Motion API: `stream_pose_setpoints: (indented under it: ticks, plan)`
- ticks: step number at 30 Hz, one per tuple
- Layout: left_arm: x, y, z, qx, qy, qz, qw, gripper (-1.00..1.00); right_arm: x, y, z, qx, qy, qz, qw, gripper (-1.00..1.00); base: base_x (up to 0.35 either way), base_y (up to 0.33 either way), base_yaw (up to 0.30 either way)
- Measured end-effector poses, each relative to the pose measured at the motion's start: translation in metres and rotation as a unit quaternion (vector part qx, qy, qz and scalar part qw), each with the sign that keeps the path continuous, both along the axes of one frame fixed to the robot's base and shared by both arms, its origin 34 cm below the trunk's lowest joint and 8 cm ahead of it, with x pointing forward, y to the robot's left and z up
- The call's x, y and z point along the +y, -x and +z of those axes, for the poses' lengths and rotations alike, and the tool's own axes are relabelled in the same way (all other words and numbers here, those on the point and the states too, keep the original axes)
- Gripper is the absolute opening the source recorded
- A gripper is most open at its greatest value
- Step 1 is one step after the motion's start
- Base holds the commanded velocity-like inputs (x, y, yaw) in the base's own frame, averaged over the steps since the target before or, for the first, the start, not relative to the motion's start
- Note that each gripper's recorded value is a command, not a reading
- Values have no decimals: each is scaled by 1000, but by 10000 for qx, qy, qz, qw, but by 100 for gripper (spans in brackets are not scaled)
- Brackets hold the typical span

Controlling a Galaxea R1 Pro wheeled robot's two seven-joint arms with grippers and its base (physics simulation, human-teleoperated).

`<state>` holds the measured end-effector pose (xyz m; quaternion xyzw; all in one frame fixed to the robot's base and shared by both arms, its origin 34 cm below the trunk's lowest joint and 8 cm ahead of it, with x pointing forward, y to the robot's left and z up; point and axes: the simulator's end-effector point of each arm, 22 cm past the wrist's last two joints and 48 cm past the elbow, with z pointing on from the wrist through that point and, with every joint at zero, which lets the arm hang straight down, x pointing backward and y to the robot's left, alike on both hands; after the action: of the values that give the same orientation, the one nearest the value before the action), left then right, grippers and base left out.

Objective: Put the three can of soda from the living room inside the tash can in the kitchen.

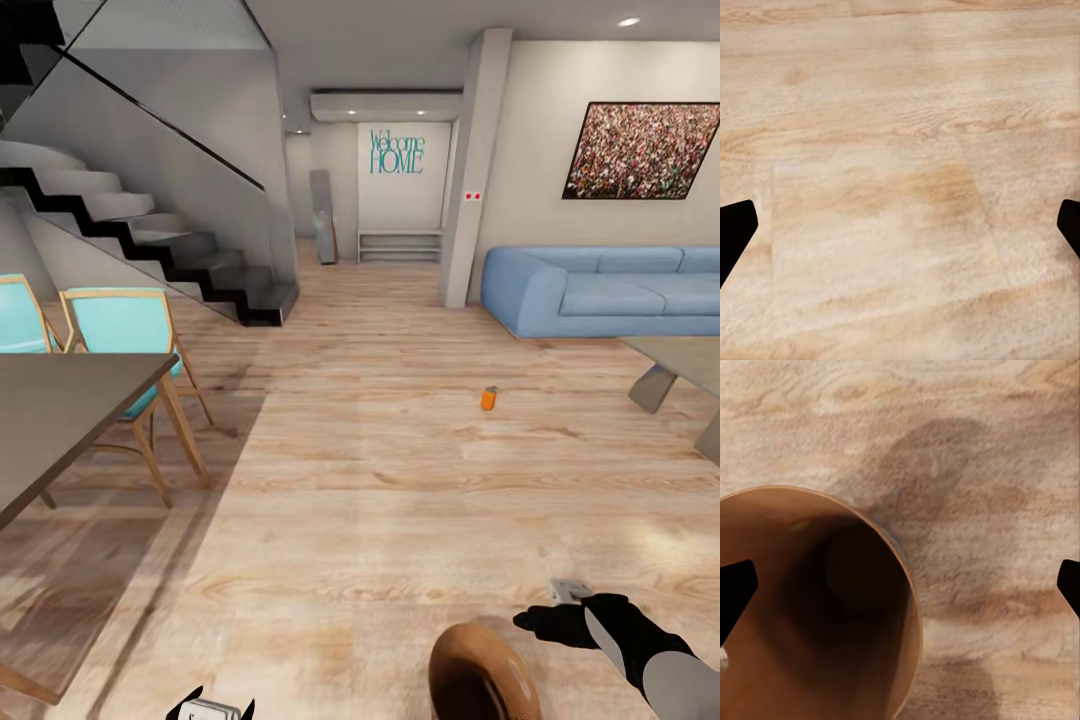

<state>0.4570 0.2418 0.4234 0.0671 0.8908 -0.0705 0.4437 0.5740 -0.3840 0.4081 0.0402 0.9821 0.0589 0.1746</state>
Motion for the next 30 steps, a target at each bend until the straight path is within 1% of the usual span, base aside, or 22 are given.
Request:
stream_pose_setpoints:
  ticks: [5, 11, 22, 30]
  plan:
    - [0, 2, -11, 0, 1, 2, 10000, 100, 0, -5, -8, -194, 20, 47, 9998, 100, 0, 0, 0]
    - [0, 5, -23, 1, 2, 2, 10000, 100, 1, -5, -20, -269, 24, 66, 9996, 100, 0, 0, 0]
    - [0, 10, -47, 3, 2, 0, 10000, 100, 5, -2, -44, -305, -3, 87, 9995, 100, 0, 0, 0]
    - [0, 14, -65, 0, 4, 5, 10000, 100, 13, 5, -65, -271, -52, 110, 9996, 100, 0, 0, 0]
